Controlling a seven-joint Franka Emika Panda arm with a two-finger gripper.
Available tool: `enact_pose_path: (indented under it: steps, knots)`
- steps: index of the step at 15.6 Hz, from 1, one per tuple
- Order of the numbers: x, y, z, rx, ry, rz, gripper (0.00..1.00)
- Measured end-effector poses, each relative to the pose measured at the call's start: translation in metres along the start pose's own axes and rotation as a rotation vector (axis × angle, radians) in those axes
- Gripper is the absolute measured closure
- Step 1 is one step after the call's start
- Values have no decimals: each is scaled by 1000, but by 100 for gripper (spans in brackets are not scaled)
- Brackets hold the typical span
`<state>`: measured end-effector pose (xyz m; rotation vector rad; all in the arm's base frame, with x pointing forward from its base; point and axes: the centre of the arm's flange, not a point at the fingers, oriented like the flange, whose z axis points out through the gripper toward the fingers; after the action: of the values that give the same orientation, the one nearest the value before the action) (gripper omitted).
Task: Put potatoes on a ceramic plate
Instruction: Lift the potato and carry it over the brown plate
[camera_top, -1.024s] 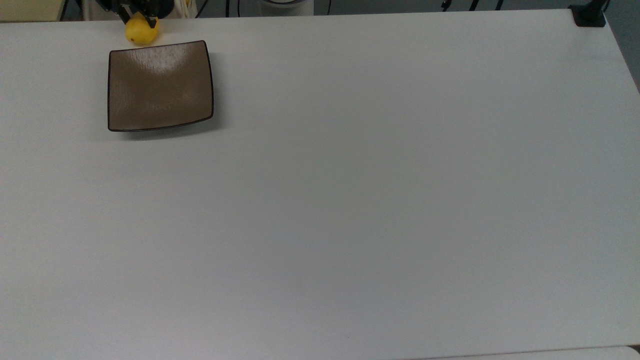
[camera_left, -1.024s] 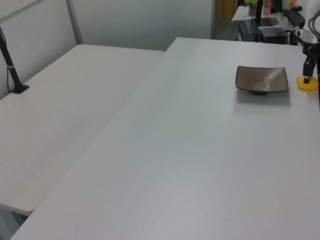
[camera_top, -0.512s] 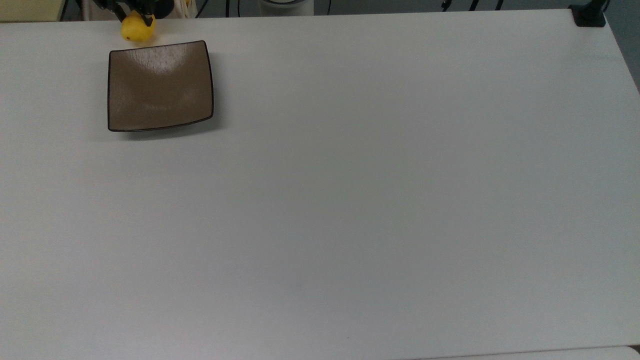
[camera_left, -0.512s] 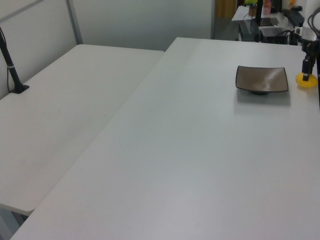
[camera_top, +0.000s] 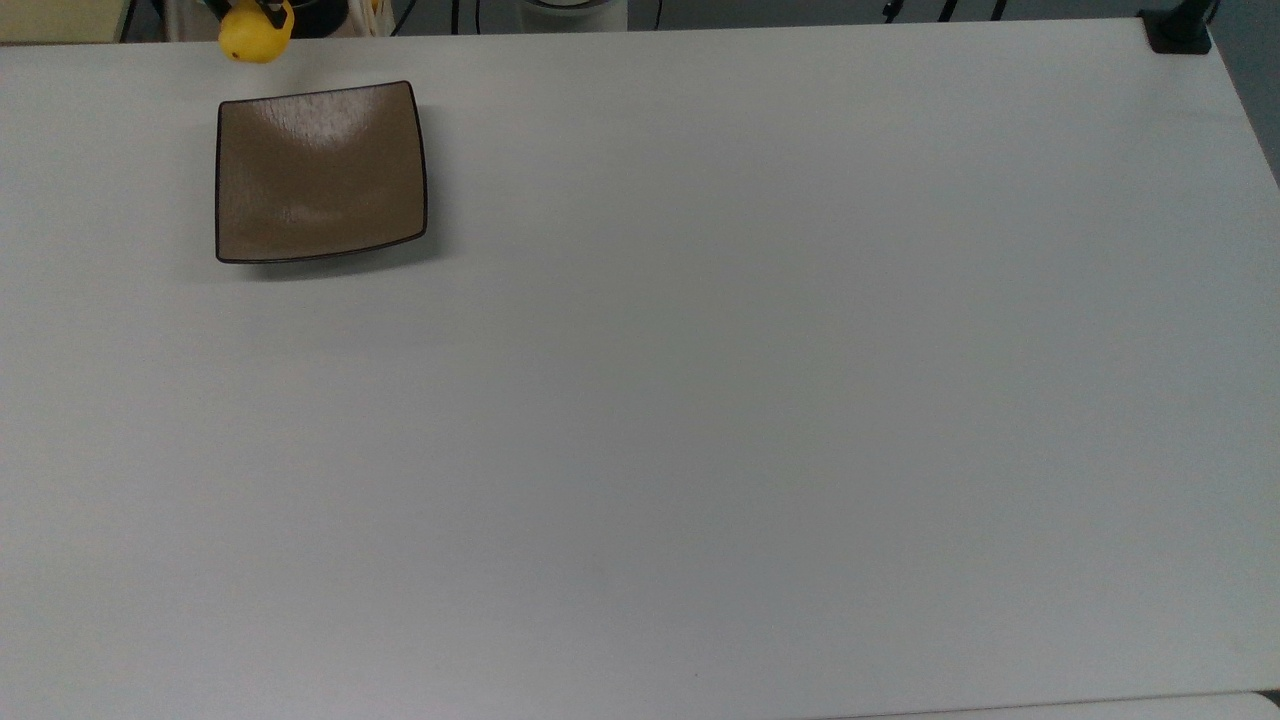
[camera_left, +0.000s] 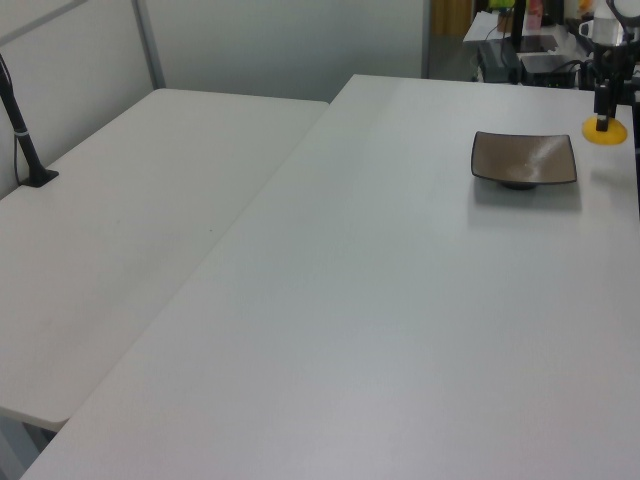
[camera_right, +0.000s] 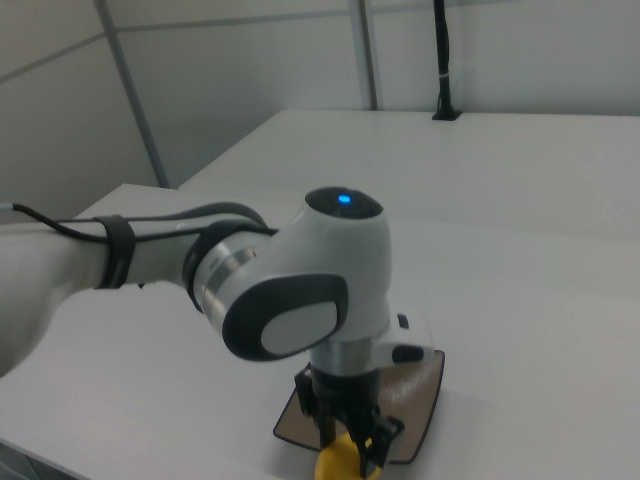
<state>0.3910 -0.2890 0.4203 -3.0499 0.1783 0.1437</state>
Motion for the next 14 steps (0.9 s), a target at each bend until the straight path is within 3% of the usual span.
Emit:
enact_pose_path:
  steps: [8,14]
  knots:
    - [36,-28,-45,124,117,60,37]
    - [63,-58,-35,67,101,52,37]
